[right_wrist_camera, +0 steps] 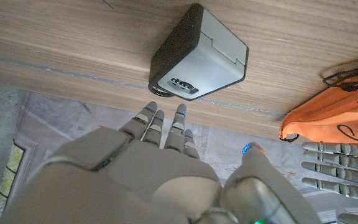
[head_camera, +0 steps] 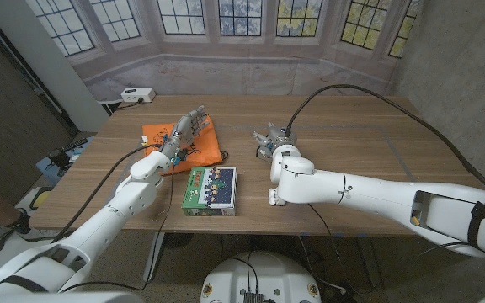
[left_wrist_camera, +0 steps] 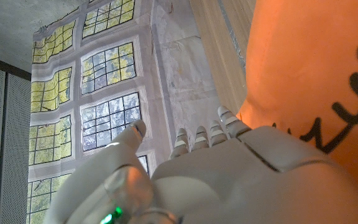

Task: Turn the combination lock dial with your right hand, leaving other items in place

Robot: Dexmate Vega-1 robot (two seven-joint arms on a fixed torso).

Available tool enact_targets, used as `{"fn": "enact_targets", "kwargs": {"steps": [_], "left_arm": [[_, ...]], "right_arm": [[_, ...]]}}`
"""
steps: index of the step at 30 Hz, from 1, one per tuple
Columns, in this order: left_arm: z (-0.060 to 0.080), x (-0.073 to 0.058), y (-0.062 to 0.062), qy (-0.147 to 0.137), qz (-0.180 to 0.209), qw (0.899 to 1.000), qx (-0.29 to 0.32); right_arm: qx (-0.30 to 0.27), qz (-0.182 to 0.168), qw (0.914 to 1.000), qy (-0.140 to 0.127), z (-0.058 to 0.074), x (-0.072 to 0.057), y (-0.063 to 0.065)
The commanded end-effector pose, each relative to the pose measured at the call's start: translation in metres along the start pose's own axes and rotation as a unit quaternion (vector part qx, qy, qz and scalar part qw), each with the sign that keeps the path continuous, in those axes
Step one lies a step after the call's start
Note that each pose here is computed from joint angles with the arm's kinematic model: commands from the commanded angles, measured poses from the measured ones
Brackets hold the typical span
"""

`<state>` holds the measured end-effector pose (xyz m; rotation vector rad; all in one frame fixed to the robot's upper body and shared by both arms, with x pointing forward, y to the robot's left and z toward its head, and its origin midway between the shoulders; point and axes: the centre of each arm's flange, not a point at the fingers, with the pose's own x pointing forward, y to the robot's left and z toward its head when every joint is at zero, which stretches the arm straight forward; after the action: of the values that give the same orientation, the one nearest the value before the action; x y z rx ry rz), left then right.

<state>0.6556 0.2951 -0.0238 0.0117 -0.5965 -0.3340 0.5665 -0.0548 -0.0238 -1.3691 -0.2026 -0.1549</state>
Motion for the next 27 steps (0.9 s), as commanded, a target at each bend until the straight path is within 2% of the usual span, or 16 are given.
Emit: {"fn": "enact_targets", "kwargs": {"steps": [1, 13, 27], "left_arm": [[0.001, -0.005, -0.004, -0.001, 0.002, 1.000, 0.001], [0.000, -0.014, -0.003, 0.003, 0.009, 1.000, 0.001], [0.000, -0.015, -0.004, 0.003, 0.004, 1.000, 0.001]], "right_arm": [[0.004, 0.010, 0.9999, 0.005, -0.006, 0.002, 0.008], [0.005, 0.017, 0.9998, 0.002, -0.005, 0.006, 0.012], [0.010, 0.022, 0.9997, 0.009, -0.007, 0.006, 0.020]]}}
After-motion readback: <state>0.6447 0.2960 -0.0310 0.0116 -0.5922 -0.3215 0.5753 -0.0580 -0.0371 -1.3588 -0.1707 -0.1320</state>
